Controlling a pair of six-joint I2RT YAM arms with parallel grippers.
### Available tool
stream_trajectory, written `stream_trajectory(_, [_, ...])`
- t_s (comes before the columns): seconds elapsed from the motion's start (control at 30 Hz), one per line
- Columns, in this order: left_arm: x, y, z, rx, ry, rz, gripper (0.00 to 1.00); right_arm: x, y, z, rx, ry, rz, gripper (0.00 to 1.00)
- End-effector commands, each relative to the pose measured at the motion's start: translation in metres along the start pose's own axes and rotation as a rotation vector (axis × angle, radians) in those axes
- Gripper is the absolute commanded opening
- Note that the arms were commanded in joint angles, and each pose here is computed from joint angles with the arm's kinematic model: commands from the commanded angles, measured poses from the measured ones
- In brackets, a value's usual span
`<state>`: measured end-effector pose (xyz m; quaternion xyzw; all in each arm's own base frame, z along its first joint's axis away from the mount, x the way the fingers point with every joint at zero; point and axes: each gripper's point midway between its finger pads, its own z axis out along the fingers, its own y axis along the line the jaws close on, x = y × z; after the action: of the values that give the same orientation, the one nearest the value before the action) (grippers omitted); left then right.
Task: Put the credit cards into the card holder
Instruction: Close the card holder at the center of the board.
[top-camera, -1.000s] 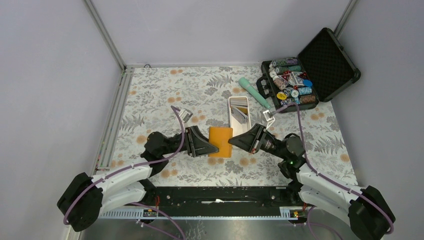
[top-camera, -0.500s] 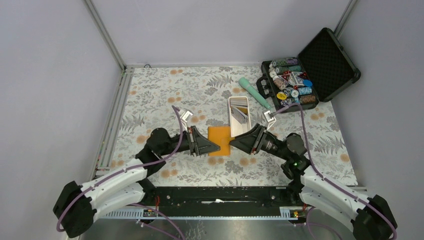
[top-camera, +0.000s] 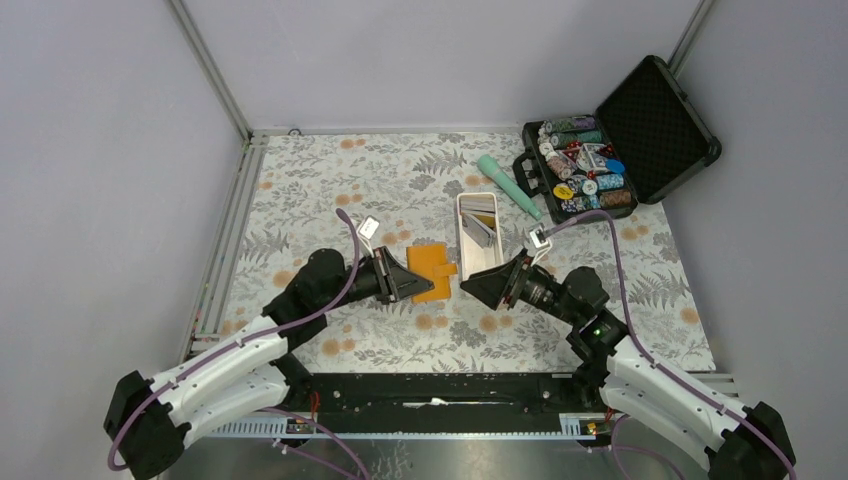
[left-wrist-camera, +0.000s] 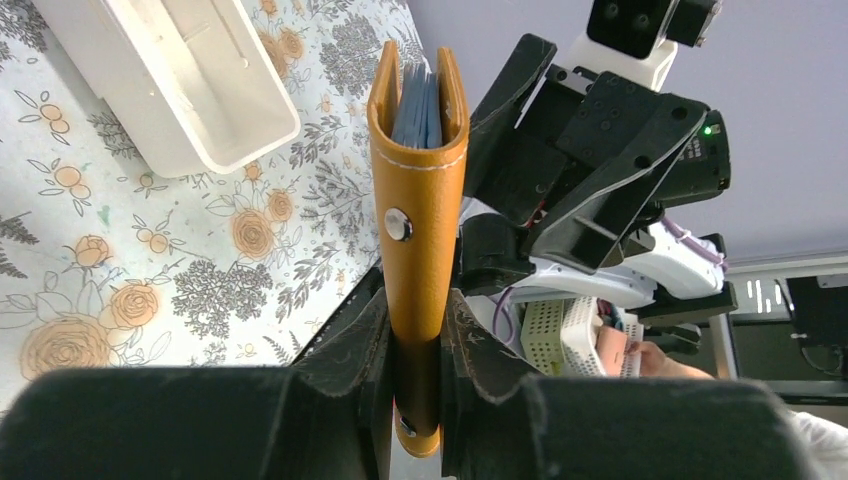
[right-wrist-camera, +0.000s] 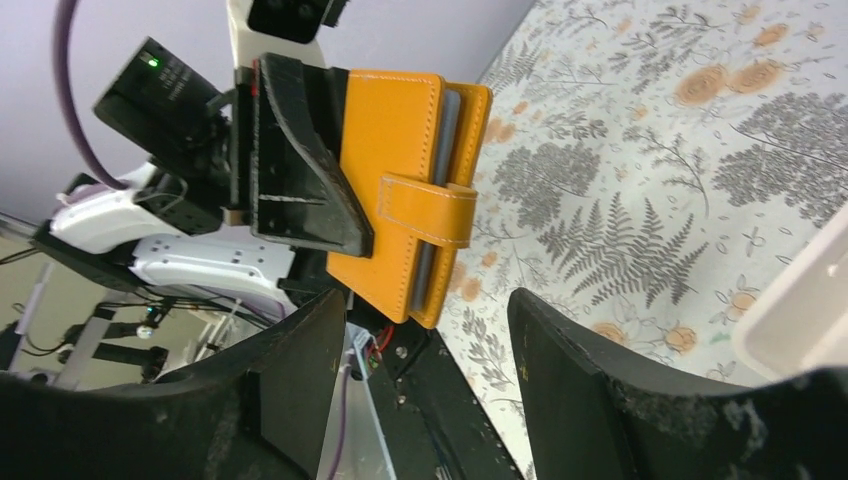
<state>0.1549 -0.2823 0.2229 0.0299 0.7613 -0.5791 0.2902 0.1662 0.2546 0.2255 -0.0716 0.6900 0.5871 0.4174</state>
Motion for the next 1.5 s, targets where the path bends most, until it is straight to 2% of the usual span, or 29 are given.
stream_trajectory(0.0, [-0.02,-0.031,0.003,0.099,-0.068,-0.027,0.0,-0.016,0.006,0.003,0.01,-0.03,-0.092,0.68])
stream_trajectory(0.17, [-0.015,-0.033,0.007,0.142,-0.047,-0.046,0.0,-0.019,0.006,0.0,0.012,-0.052,-0.11,0.74])
stream_trajectory(0.3, [-0.014,-0.031,0.007,0.133,-0.04,-0.054,0.0,-0.02,0.002,0.0,0.047,-0.05,-0.091,0.74])
stream_trajectory(0.4, [-0.015,-0.04,0.005,0.184,-0.045,-0.033,0.0,-0.021,-0.001,0.001,0.07,-0.05,-0.061,0.73])
stream_trajectory(0.53, [-0.017,-0.052,0.003,0.235,-0.042,-0.048,0.0,-0.014,0.014,-0.003,-0.04,-0.037,-0.137,0.74])
stream_trajectory(0.67, [-0.021,-0.052,0.003,0.227,-0.019,-0.137,0.0,-0.017,0.008,-0.01,0.004,-0.043,-0.222,0.74])
stream_trajectory(0.77, [-0.021,-0.055,0.0,0.256,-0.01,-0.177,0.0,-0.025,0.01,-0.017,0.008,-0.104,-0.266,0.74])
stream_trajectory(0.93, [-0.017,-0.058,-0.002,0.27,0.017,-0.197,0.0,-0.034,0.015,-0.024,-0.014,-0.176,-0.294,0.7])
stream_trajectory(1.1, [-0.015,-0.062,-0.005,0.289,0.036,-0.22,0.0,-0.031,0.021,-0.018,-0.059,-0.152,-0.286,0.65])
stream_trajectory(1.37, [-0.007,-0.063,-0.004,0.311,0.082,-0.238,0.0,-0.037,0.028,-0.005,-0.095,-0.153,-0.285,0.63])
stream_trajectory(1.47, [-0.006,-0.067,-0.005,0.345,0.098,-0.248,0.0,-0.036,0.026,0.0,-0.099,-0.14,-0.286,0.57])
